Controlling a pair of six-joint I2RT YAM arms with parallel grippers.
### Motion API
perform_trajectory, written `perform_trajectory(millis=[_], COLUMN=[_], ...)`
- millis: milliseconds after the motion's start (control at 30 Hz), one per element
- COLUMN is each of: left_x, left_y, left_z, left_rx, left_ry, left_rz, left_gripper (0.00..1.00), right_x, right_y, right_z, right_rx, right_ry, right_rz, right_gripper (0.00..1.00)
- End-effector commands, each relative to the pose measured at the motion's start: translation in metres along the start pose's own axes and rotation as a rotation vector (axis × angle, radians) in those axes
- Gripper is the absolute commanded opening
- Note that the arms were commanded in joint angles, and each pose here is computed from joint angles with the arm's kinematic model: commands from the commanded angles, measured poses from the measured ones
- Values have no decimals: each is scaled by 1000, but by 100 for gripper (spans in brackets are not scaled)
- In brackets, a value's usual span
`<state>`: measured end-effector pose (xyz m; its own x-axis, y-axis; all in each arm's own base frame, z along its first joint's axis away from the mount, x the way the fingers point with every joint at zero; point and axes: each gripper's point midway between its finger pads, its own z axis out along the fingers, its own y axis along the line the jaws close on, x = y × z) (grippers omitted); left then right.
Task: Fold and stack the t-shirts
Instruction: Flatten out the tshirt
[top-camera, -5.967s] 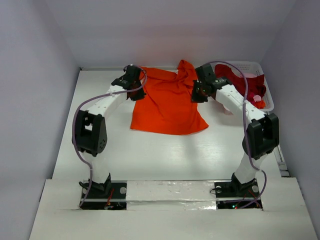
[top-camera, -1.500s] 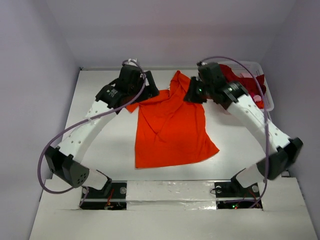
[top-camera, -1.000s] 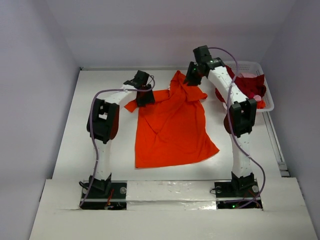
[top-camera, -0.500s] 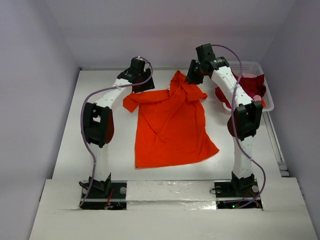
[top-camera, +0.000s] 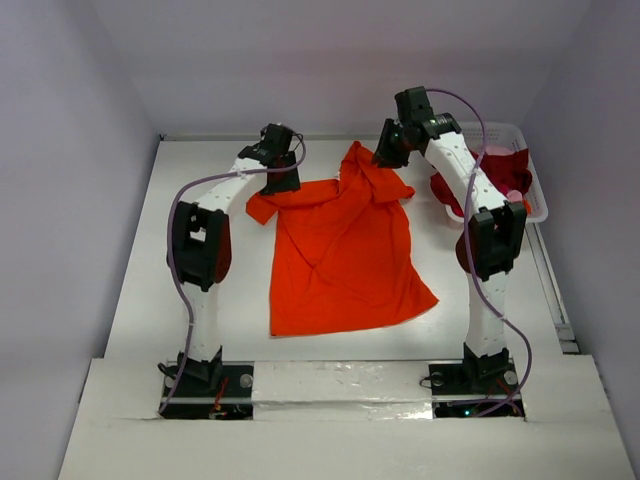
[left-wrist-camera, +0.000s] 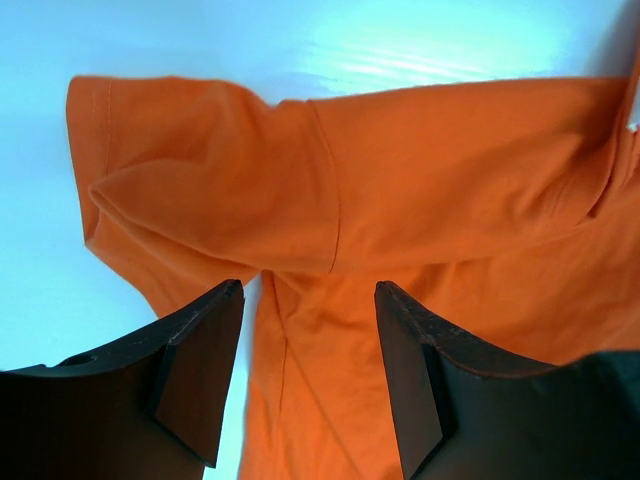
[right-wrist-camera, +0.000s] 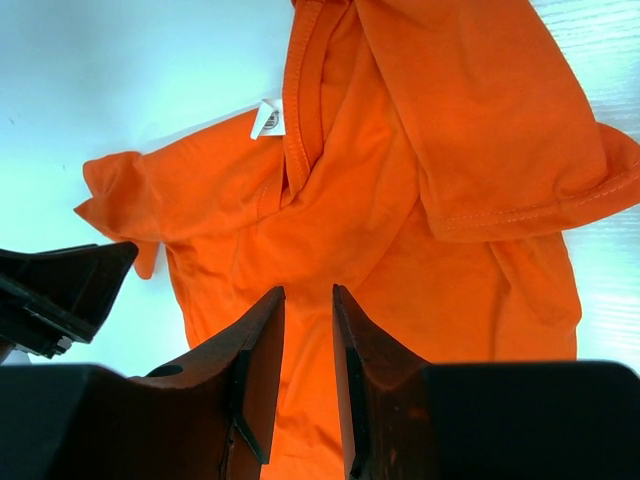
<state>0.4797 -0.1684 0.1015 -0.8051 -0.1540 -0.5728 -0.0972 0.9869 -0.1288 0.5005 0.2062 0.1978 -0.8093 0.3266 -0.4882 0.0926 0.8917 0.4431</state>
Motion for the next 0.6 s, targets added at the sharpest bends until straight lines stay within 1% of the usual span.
perform_trajectory(millis=[0,33,200,333,567], left_x=[-2,5,12,23,17], left_y=[3,6,14,17,8], left_z=[-11,-7,1,12,18], left_rx=[-7,-20,-60,-79,-34], left_ry=[9,32,50,95,80], left_rz=[0,7,23,36,44], left_gripper=[52,52,51,51,51], right_x=[-20,-20,-21,-21,-22], right_y=[13,13,17,19,22], right_z=[-22,-21,-22,-22,-23], right_rx=[-62,-64,-83,-90,-103], right_ry=[-67,-67,-67,-66,-66], right_rz=[-22,-20,-17,-16,-10], right_gripper=[31,31,31,31,31])
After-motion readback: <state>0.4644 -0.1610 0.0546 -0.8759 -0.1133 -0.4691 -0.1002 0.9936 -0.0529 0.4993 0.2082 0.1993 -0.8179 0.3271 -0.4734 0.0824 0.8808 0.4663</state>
